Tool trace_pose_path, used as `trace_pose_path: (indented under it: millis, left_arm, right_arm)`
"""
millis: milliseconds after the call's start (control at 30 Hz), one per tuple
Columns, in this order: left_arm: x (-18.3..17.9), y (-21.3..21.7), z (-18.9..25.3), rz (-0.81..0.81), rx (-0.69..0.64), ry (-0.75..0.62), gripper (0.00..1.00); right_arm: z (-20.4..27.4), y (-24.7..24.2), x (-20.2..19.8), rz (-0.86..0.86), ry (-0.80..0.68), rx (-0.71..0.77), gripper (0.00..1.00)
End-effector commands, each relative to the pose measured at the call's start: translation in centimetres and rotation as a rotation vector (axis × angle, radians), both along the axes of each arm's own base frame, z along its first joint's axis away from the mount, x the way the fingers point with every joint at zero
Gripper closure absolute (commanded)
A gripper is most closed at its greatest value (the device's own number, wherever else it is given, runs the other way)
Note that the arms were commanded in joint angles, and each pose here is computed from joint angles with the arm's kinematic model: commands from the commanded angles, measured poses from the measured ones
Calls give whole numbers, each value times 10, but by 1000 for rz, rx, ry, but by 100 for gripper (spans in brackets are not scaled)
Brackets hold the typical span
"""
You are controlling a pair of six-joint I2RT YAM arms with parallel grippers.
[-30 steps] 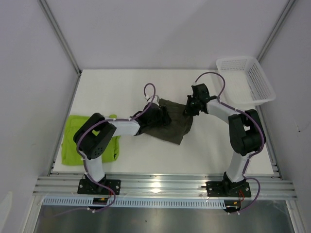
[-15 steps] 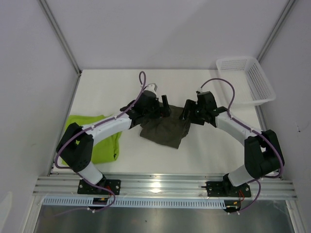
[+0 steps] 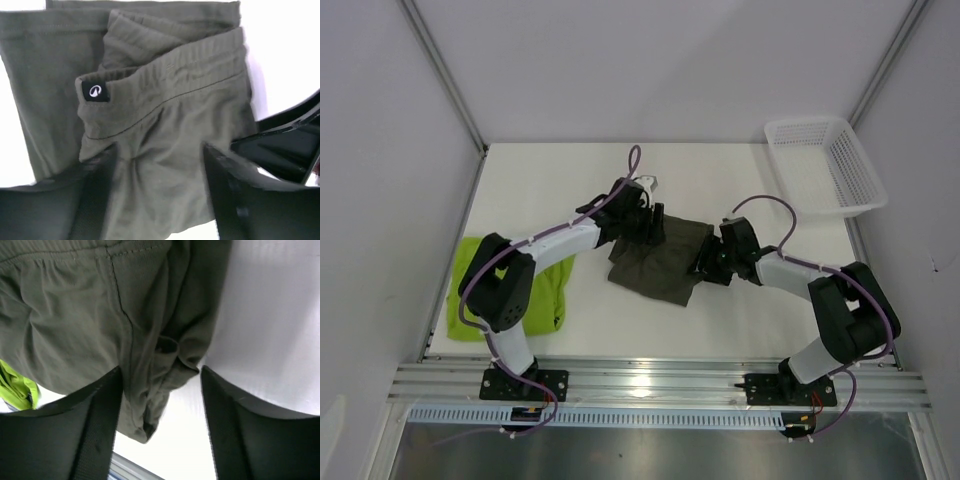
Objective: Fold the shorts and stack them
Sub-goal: Fold the shorts
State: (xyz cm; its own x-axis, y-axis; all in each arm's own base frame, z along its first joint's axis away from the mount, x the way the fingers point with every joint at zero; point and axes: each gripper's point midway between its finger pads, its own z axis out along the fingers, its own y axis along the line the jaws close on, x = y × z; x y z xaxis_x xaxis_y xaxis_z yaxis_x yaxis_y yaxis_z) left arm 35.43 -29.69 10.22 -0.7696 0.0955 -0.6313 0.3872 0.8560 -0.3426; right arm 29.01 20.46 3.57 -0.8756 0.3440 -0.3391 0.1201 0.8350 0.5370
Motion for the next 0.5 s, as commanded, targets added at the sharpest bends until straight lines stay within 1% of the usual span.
trace_pose_path:
  millis: [0, 33, 67, 100, 133, 167, 233, 267, 300, 433, 467]
  left_arm:
    - [10, -2, -7, -30, 45, -26, 36]
    - [11, 1, -14, -21, 73, -14, 37]
    - [23, 1, -9, 2, 88, -34, 38]
    - [24, 2, -24, 6, 117, -12, 39]
    - [26, 3, -28, 11, 128, -8, 39]
    - [31, 3, -29, 17, 125, -11, 39]
    - [38, 5, -35, 37, 130, -5, 41]
    - [41, 8, -35, 49, 132, -7, 42]
    - [44, 10, -36, 60, 133, -13, 44]
    - [61, 15, -34, 96, 125, -24, 46]
    - [64, 18, -43, 104, 137, -3, 46]
  right_arm:
    - [0, 11, 8, -12, -29, 14, 46]
    - [-4, 12, 6, -5, -22, 4, 50]
    - [-5, 16, 4, 8, -20, 5, 55]
    - [-5, 16, 3, 9, -19, 4, 59]
    - [-6, 17, 2, 12, -15, 4, 61]
    - [-7, 20, 0, 24, -14, 11, 72]
    - [-8, 23, -2, 38, -6, 22, 84]
    - [-9, 23, -2, 43, -3, 16, 98]
    - [-10, 24, -4, 53, 0, 9, 100]
    - [-13, 19, -7, 65, 5, -35, 100]
    - [-14, 18, -7, 66, 5, -40, 100]
